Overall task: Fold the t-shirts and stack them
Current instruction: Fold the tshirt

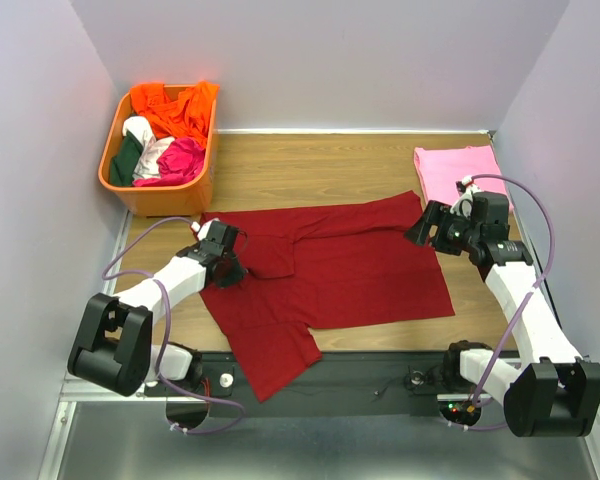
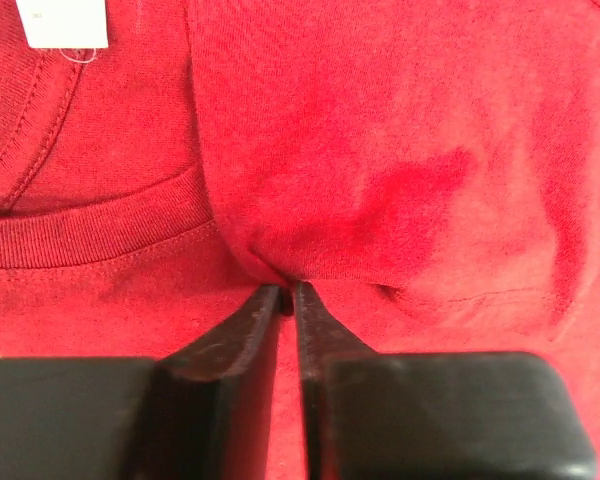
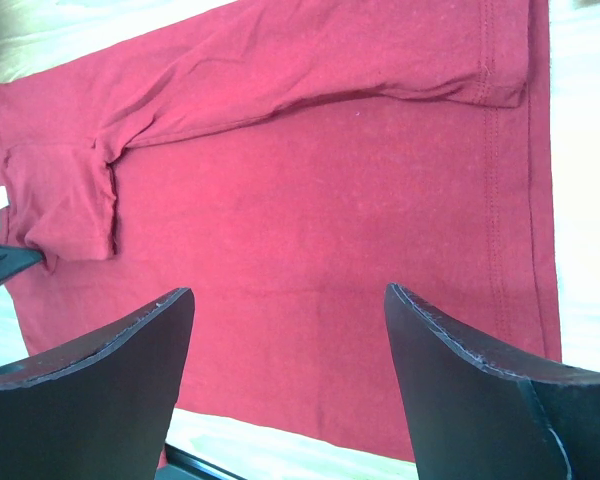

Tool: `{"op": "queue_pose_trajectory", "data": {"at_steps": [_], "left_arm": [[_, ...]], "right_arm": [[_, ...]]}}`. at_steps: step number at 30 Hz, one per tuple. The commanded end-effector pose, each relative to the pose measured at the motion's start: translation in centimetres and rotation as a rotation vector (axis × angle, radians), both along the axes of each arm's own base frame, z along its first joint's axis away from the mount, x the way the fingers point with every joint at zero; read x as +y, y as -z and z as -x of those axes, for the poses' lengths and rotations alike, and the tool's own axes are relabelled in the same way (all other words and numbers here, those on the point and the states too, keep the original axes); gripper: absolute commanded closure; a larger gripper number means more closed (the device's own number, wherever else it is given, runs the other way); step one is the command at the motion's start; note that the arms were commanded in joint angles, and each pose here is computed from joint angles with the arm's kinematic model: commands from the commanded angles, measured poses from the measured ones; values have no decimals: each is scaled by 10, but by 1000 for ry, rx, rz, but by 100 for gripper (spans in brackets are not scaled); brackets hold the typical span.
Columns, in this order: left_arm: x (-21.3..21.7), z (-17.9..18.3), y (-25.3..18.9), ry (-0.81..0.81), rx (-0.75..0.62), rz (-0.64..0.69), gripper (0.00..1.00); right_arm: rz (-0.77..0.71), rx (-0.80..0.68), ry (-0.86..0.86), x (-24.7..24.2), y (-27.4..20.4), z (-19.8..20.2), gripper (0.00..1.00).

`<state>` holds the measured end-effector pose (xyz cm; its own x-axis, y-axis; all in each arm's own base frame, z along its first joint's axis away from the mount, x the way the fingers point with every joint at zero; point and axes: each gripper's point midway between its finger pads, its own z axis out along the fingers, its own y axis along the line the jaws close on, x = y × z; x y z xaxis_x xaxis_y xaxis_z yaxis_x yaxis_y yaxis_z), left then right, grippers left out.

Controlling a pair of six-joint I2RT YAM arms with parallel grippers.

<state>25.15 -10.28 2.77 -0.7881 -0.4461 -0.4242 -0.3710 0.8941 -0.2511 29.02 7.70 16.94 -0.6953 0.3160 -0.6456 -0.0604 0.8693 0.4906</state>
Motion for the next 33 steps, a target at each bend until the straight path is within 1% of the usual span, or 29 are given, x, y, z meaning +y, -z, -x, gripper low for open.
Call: {"op": "queue_pose_trajectory", "data": {"at_steps": [1, 4, 6, 15, 24, 27, 32, 33], "left_arm": [[2, 6, 5, 3, 13, -6, 87], [5, 8, 5, 0, 24, -18, 97], [8, 10, 2, -1, 33, -34, 100], [21, 19, -14, 8, 83, -106, 100], [38, 23, -10, 43, 164, -195, 100], [42, 25, -10, 50, 179, -203, 99], [45, 25, -15, 58, 187, -199, 95], [45, 26, -16, 59, 188, -196, 92]], "right_arm": [[2, -29, -4, 0, -4, 1, 17], [2, -34, -4, 0, -6, 1, 17], [1, -35, -6, 0, -6, 1, 17], [0, -43, -7, 0, -9, 0, 17], [1, -44, -6, 0, -10, 1, 17], [2, -44, -4, 0, -10, 0, 17], [-3, -39, -6, 0, -9, -1, 17], [-5, -41, -7, 1, -11, -2, 17]]}}
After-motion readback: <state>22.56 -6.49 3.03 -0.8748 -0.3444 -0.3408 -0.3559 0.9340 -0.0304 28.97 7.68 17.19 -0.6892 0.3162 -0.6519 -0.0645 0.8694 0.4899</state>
